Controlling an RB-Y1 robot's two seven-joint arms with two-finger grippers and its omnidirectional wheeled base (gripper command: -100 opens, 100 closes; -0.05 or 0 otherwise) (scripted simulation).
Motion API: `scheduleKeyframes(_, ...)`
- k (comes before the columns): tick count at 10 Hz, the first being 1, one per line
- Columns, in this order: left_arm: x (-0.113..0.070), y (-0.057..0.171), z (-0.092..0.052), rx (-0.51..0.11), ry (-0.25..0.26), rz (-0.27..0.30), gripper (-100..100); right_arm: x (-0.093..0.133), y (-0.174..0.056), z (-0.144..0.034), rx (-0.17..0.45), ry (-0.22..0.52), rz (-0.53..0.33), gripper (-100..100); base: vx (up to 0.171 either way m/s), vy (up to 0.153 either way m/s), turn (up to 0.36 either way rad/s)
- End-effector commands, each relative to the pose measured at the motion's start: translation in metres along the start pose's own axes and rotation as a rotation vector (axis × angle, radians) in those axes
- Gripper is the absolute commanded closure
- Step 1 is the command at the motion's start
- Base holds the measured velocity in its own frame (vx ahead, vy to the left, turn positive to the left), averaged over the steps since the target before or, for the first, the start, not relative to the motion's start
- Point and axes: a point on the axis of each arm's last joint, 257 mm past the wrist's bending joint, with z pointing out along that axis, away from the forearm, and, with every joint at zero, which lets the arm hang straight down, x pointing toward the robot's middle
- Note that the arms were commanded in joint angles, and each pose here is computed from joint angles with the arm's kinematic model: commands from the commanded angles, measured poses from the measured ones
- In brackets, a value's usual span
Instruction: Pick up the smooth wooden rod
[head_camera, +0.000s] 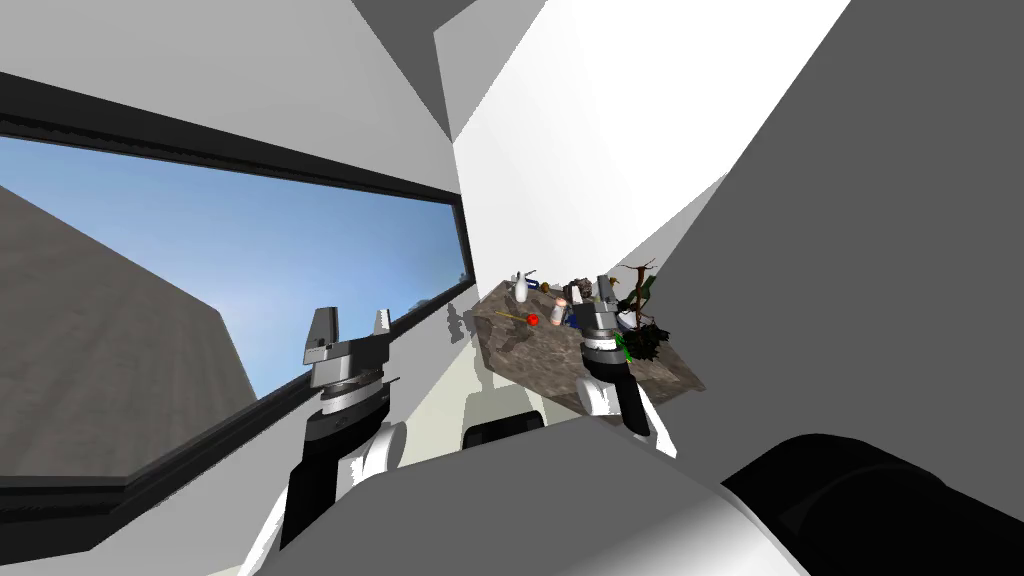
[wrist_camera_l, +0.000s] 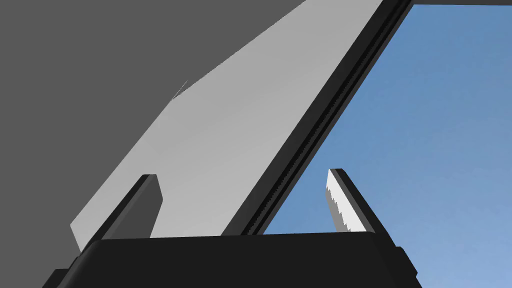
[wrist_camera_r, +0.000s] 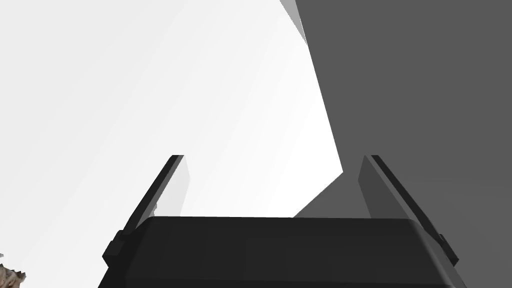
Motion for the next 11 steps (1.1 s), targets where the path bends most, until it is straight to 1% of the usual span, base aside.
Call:
scheduleKeyframes(1,0.0,0.0,0.0,0.0,0.0,0.0,0,0.007,0.001,0.002,-0.007,0.046,-0.009,-100,-0.029,0.045,0.08)
scheduleKeyframes(4,0.0,0.0,0.0,0.0,0.0,0.0,0,0.022,0.0,0.003,-0.014,0.138,-0.022,-100,-0.042,0.095,0.08)
scheduleKeyframes(6,0.0,0.0,0.0,0.0,0.0,0.0,0,0.033,-0.006,0.002,-0.011,0.203,-0.03,-100,-0.032,0.109,0.107)
scheduleKeyframes(7,0.0,0.0,0.0,0.0,0.0,0.0,0,0.035,-0.006,0.002,-0.01,0.219,-0.035,-100,-0.01,0.065,0.062)
scheduleKeyframes(9,0.0,0.0,0.0,0.0,0.0,0.0,0,0.048,-0.018,-0.001,0.004,0.294,-0.046,-100,-0.001,0.07,0.133)
scheduleKeyframes(10,0.0,0.0,0.0,0.0,0.0,0.0,0,0.05,-0.018,-0.002,0.006,0.314,-0.053,-100,0.004,0.056,0.063)
scheduleKeyframes(11,0.0,0.0,0.0,0.0,0.0,0.0,0,0.057,-0.026,-0.005,0.017,0.352,-0.058,-100,0.006,0.054,0.126)
